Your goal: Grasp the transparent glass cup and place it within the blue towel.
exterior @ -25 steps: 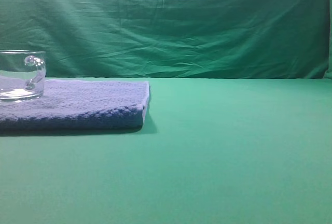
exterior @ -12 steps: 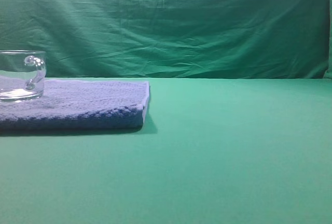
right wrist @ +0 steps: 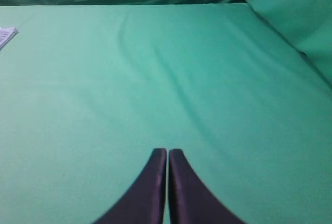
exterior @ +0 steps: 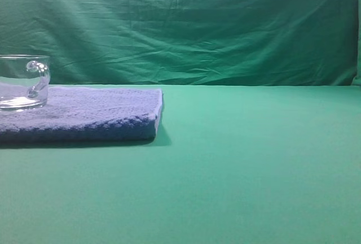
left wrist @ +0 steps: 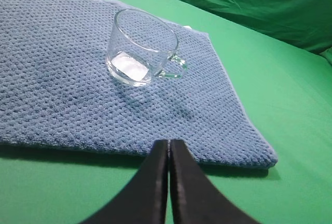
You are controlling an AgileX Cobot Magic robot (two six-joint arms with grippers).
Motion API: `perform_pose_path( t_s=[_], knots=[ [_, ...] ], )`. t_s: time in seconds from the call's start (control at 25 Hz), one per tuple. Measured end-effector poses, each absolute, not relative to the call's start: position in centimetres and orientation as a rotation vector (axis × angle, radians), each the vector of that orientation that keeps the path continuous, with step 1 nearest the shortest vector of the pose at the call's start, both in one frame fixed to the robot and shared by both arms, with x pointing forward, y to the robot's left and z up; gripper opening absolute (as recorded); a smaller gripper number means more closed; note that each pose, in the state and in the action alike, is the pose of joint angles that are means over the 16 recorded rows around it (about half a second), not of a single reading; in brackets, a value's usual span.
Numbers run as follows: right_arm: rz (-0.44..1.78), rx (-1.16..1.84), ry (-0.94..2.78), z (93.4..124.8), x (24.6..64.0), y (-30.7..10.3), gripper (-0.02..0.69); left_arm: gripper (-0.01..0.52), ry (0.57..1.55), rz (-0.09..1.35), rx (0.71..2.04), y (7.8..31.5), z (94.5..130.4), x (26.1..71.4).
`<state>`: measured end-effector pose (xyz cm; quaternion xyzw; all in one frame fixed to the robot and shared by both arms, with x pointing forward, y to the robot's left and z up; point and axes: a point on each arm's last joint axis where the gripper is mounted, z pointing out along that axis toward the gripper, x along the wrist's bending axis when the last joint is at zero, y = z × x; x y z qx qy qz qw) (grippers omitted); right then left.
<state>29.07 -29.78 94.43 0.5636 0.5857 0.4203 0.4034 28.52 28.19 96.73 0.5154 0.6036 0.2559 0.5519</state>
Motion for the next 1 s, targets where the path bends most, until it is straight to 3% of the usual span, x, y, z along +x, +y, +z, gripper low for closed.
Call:
perform_pose_path(
  t_s=[1.0],
  knots=[
    [1.058, 1.430, 1.470, 94.40, 29.08, -29.82, 0.048, 0.000, 1.428, 0.605, 1.219, 28.19, 96.73, 28.52]
  ],
)
